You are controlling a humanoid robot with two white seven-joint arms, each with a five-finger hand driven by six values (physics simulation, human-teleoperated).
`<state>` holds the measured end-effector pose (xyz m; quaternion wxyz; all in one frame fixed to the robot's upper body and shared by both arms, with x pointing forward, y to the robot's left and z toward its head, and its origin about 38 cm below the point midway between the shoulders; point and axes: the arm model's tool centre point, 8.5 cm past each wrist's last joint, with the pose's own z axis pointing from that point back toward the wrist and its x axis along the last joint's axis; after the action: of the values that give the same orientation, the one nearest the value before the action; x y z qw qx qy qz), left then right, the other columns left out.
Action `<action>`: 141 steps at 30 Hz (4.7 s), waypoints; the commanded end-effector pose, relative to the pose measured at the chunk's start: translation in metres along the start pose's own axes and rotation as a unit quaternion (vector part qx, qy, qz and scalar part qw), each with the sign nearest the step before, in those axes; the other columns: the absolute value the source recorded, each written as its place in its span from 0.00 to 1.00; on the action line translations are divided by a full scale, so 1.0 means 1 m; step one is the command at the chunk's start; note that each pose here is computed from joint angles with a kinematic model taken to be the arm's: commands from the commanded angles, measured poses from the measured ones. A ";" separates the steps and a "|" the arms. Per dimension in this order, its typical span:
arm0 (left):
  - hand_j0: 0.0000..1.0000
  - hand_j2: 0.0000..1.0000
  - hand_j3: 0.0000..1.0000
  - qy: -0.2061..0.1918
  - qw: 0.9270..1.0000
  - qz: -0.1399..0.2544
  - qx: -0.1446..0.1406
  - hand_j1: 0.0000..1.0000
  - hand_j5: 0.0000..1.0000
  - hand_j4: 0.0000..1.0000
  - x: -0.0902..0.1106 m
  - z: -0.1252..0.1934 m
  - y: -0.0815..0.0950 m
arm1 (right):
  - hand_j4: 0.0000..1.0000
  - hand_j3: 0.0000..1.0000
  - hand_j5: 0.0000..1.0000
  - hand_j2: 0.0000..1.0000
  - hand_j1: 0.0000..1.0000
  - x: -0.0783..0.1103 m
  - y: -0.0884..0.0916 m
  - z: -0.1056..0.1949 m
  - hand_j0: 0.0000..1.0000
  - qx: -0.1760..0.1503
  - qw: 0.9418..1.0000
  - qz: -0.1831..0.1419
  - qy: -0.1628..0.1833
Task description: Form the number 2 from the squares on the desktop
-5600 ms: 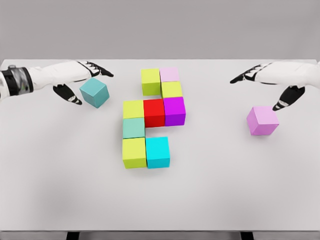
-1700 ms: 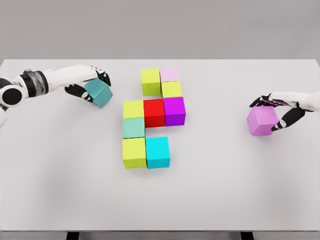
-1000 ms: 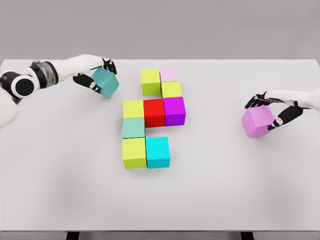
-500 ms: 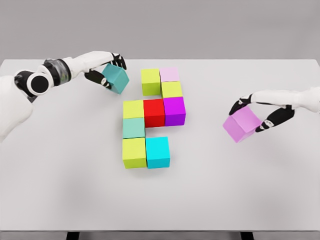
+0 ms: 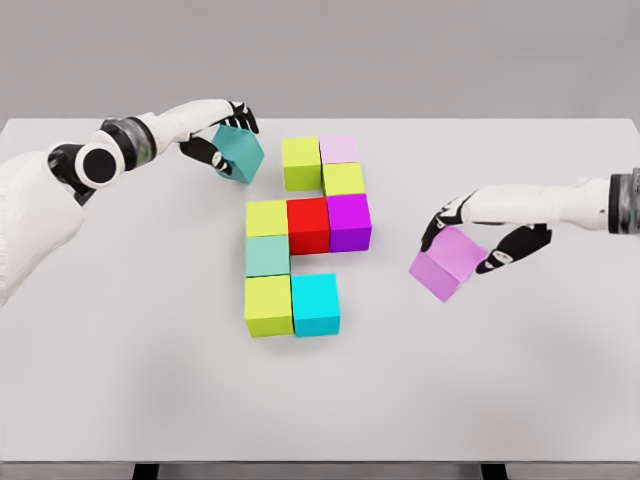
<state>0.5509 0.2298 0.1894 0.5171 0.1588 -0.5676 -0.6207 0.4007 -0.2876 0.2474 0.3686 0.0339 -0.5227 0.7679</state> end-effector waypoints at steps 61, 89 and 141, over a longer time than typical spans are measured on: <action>0.46 0.46 0.46 0.049 0.998 0.031 0.001 0.46 0.46 0.46 0.021 -0.019 -0.014 | 1.00 1.00 1.00 1.00 1.00 0.041 0.009 -0.065 1.00 0.062 0.985 0.132 -0.095; 1.00 1.00 1.00 0.060 0.998 0.024 0.018 1.00 1.00 1.00 -0.006 0.021 0.010 | 0.13 0.13 0.13 0.13 0.13 0.010 0.020 0.005 0.13 0.077 0.989 0.123 -0.014; 0.70 0.70 0.70 0.149 0.954 -0.202 -0.165 0.70 0.70 0.70 -0.034 -0.026 0.000 | 0.14 0.14 0.14 0.14 0.14 0.023 0.080 -0.074 0.14 0.219 0.965 0.107 -0.095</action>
<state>0.5849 0.2469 0.1699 0.4775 0.2725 -0.3305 -0.7671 0.3596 -0.2296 0.1620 0.2146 0.1295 -0.3736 0.8931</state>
